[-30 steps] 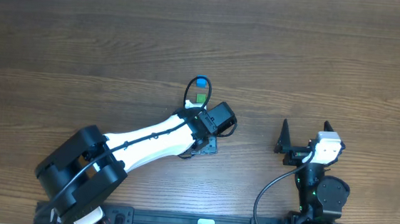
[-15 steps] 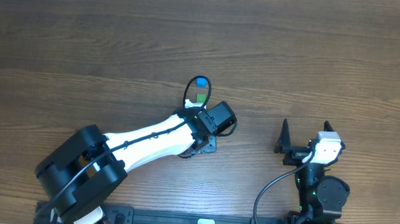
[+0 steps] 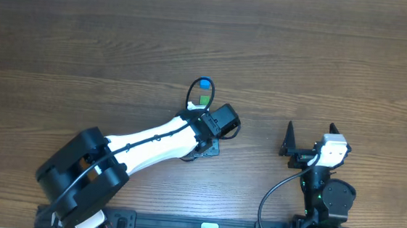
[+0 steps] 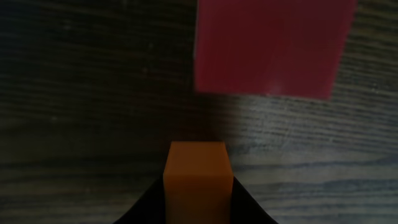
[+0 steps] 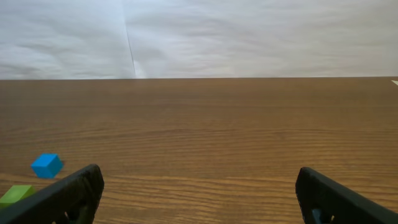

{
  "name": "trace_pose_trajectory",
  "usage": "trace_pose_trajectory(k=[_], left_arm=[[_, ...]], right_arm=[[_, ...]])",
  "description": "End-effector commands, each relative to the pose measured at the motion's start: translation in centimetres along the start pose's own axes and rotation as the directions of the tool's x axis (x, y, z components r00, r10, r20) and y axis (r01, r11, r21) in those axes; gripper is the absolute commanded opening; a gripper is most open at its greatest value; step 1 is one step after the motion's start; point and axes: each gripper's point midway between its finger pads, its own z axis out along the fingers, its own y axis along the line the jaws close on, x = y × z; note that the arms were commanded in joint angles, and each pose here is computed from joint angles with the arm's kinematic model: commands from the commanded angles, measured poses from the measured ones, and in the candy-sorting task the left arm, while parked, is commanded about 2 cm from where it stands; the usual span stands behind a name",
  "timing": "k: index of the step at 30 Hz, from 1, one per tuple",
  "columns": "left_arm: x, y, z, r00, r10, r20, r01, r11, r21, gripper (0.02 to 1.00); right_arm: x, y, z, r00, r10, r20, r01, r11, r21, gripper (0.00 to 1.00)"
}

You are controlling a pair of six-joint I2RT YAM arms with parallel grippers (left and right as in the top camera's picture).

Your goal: Stack Cubes

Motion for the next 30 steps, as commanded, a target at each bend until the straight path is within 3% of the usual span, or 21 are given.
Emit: trace_pose_trajectory(k=[1, 7, 14, 22, 30], left_arm=[[-1.0, -0.1, -2.8, 0.999, -0.004, 0.047, 0.002, 0.999, 0.037, 0.246], [-2.4, -0.4, -6.3, 0.997, 0.012, 0.079, -0.013, 1.0, 0.017, 0.237], [-6.0, -2.1, -9.6, 0.989, 0.033, 0.144, -0.044, 0.996, 0.079, 0.242], [-8.1, -2.2, -8.3, 0.99, 0.065, 0.123, -0.073, 0.995, 0.064, 0.222], [-7.7, -2.2, -6.6, 0.995, 0.072, 0.074, -0.075, 0.996, 0.043, 0.224]], right_arm=[[0.2, 0.0, 0.0, 1.0, -0.002, 0.001, 0.002, 1.0, 0.002, 0.991], [0.2, 0.0, 0.0, 1.0, -0.002, 0.001, 0.002, 1.0, 0.002, 0.993], [0.2, 0.0, 0.0, 1.0, -0.002, 0.001, 0.002, 1.0, 0.002, 0.993], [0.2, 0.0, 0.0, 1.0, -0.002, 0.001, 0.002, 1.0, 0.002, 0.991], [0.2, 0.0, 0.0, 1.0, -0.002, 0.001, 0.002, 1.0, 0.002, 0.991]])
